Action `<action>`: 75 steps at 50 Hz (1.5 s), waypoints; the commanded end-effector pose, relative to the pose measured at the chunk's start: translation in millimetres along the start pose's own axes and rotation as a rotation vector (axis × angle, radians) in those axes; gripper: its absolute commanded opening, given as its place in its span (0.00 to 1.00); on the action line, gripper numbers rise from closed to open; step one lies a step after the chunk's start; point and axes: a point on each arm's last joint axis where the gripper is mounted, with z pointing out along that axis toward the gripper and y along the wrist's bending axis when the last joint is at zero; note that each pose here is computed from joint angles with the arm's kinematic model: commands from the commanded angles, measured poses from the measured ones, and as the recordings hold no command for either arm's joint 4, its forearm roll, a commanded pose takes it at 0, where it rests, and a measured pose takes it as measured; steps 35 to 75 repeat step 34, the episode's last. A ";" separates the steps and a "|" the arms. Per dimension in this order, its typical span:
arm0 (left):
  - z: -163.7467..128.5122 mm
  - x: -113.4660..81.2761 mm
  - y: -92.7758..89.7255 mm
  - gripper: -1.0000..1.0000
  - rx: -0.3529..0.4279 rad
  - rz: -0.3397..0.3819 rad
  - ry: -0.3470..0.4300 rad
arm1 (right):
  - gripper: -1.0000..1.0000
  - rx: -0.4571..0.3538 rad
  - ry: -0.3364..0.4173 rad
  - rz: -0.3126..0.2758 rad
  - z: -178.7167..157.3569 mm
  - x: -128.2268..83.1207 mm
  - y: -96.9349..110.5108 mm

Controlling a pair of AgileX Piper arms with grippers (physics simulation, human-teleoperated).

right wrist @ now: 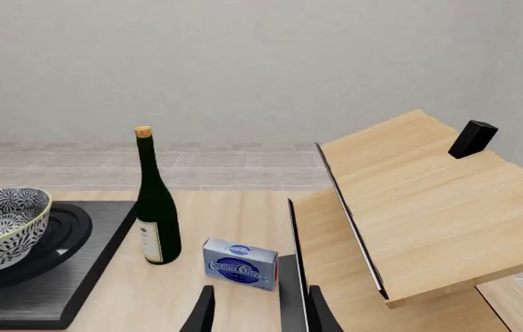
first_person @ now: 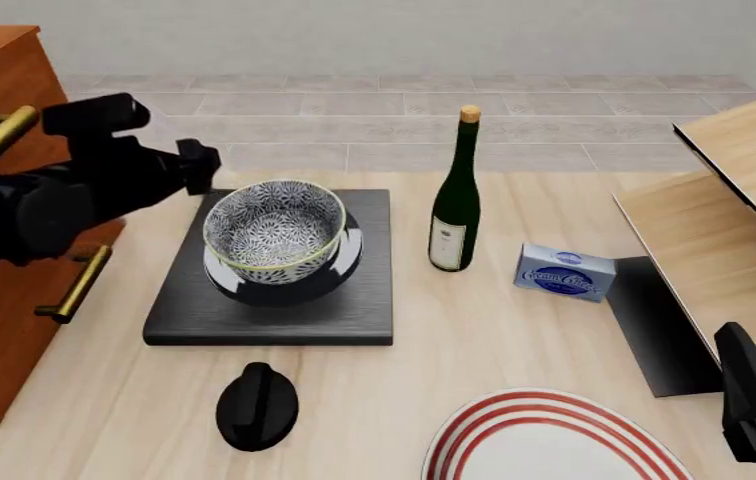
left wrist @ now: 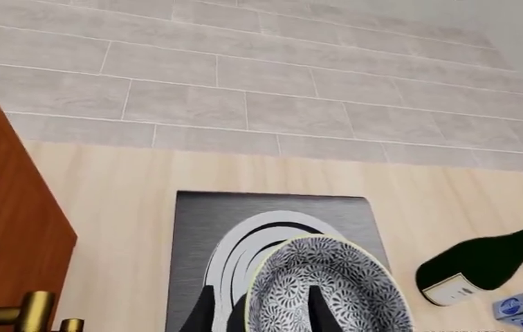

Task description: Put the bowl on the stove.

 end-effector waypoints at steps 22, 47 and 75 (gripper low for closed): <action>-35.6 -12.5 -12.2 1.00 0.040 0.023 -0.043 | 1.00 0.000 0.000 0.000 0.0 0.0 0.0; -45.0 -16.6 -14.5 1.00 0.048 0.025 -0.057 | 1.00 0.000 0.000 0.000 0.0 0.0 0.0; -45.0 -16.6 -14.5 1.00 0.048 0.025 -0.057 | 1.00 0.000 0.000 0.000 0.0 0.0 0.0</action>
